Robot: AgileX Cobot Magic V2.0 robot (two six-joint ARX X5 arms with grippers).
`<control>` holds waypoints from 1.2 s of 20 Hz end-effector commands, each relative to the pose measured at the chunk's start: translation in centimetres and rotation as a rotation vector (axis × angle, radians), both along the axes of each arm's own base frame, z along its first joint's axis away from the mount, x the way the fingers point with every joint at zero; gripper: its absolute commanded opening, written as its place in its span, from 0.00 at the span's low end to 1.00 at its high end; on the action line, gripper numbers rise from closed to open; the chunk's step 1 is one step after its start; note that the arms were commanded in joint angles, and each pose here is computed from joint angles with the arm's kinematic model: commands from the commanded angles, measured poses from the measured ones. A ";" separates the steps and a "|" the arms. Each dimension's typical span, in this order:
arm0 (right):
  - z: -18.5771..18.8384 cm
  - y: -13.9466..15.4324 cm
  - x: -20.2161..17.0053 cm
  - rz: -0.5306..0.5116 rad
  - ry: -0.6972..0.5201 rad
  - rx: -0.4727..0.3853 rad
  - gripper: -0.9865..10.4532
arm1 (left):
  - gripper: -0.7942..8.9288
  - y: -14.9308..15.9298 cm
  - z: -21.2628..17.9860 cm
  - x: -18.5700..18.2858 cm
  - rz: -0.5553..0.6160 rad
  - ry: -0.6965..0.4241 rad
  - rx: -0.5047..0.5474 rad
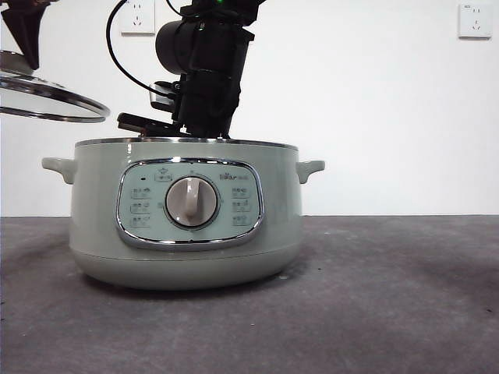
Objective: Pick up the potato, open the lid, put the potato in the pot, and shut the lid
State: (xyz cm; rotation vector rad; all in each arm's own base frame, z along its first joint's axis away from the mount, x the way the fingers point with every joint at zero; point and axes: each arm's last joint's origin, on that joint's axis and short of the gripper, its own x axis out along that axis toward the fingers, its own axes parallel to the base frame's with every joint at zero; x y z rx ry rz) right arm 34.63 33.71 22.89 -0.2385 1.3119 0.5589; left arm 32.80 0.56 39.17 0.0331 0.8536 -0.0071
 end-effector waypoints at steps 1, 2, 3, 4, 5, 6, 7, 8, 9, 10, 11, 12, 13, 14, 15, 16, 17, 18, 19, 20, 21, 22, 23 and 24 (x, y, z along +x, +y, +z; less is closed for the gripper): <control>-0.6 0.1 0.0 -0.005 0.019 -0.017 0.57 | 0.07 -0.7 1.0 -0.2 -0.035 -0.055 0.003; -0.1 0.1 0.0 -0.005 0.011 -0.010 0.57 | 0.07 -1.1 1.0 -0.2 -0.046 -0.055 0.002; 0.9 0.2 0.0 -0.002 -0.002 0.002 0.57 | 0.07 -1.5 1.0 -0.2 -0.057 -0.055 0.002; 2.4 0.2 -0.2 0.015 -0.020 0.010 0.57 | 0.07 -1.8 1.0 -0.2 -0.068 -0.055 0.002; 4.1 0.2 -0.6 0.028 -0.050 0.003 0.57 | 0.07 -2.2 1.0 -0.2 -0.079 -0.055 0.001; 5.8 0.1 -1.1 0.047 -0.087 -0.009 0.56 | 0.07 -2.7 1.0 -0.3 -0.092 -0.055 -0.001; 7.5 0.1 -1.6 0.067 -0.127 0.006 0.56 | 0.07 -3.2 0.9 -0.3 -0.108 -0.055 -0.001; 9.2 -0.2 -2.1 0.068 -0.160 0.037 0.56 | 0.07 -3.8 0.9 -0.3 -0.123 -0.056 0.001; 9.9 -0.4 -2.4 0.076 -0.155 0.065 0.56 | 0.07 -4.3 0.9 -0.4 -0.138 -0.054 -0.002; 10.9 -0.7 -2.8 0.084 -0.158 0.092 0.55 | 0.07 -4.7 0.9 -0.5 -0.147 -0.049 -0.005; 12.0 -1.0 -3.5 0.089 -0.185 0.101 0.55 | 0.07 -5.4 0.8 -0.7 -0.169 -0.037 -0.005; 13.2 -1.4 -4.1 0.091 -0.211 0.112 0.48 | 0.07 -6.2 0.7 -0.9 -0.195 -0.021 -0.004; 14.4 -2.1 -4.7 0.092 -0.229 0.128 0.36 | 0.07 -6.9 0.6 -1.1 -0.216 -0.014 -0.003; 15.6 -2.8 -5.4 0.093 -0.255 0.135 0.28 | 0.07 -7.5 0.6 -1.2 -0.234 -0.011 -0.005; 16.5 -3.6 -6.0 0.096 -0.279 0.127 0.23 | 0.07 -8.0 0.6 -1.3 -0.237 -0.010 -0.016; 17.3 -4.5 -6.8 0.090 -0.307 0.106 0.22 | 0.07 -8.5 0.6 -1.4 -0.248 -0.010 -0.022; 17.9 -5.5 -7.6 0.078 -0.327 0.078 0.22 | 0.07 -9.1 0.6 -1.6 -0.258 -0.010 -0.028; 18.2 -6.6 -8.4 0.068 -0.333 0.054 0.22 | 0.07 -9.6 0.6 -1.7 -0.267 -0.012 -0.035; 18.4 -8.0 -9.4 0.067 -0.328 0.034 0.22 | 0.07 -10.2 0.6 -1.8 -0.283 -0.012 -0.038; 18.4 -8.9 -10.2 0.067 -0.322 0.014 0.22 | 0.07 -10.7 0.6 -2.0 -0.299 -0.013 -0.038; 18.3 -10.1 -11.3 0.063 -0.318 -0.012 0.22 | 0.07 -11.3 0.6 -2.2 -0.314 -0.014 -0.043; 18.1 -11.0 -12.1 0.059 -0.317 -0.035 0.22 | 0.07 -11.9 0.7 -2.3 -0.324 -0.018 -0.051; 17.9 -12.1 -13.1 0.052 -0.321 -0.062 0.22 | 0.07 -12.5 0.7 -2.5 -0.341 -0.023 -0.055; 17.7 -12.9 -13.8 0.045 -0.322 -0.078 0.22 | 0.07 -12.9 0.7 -2.7 -0.348 -0.022 -0.061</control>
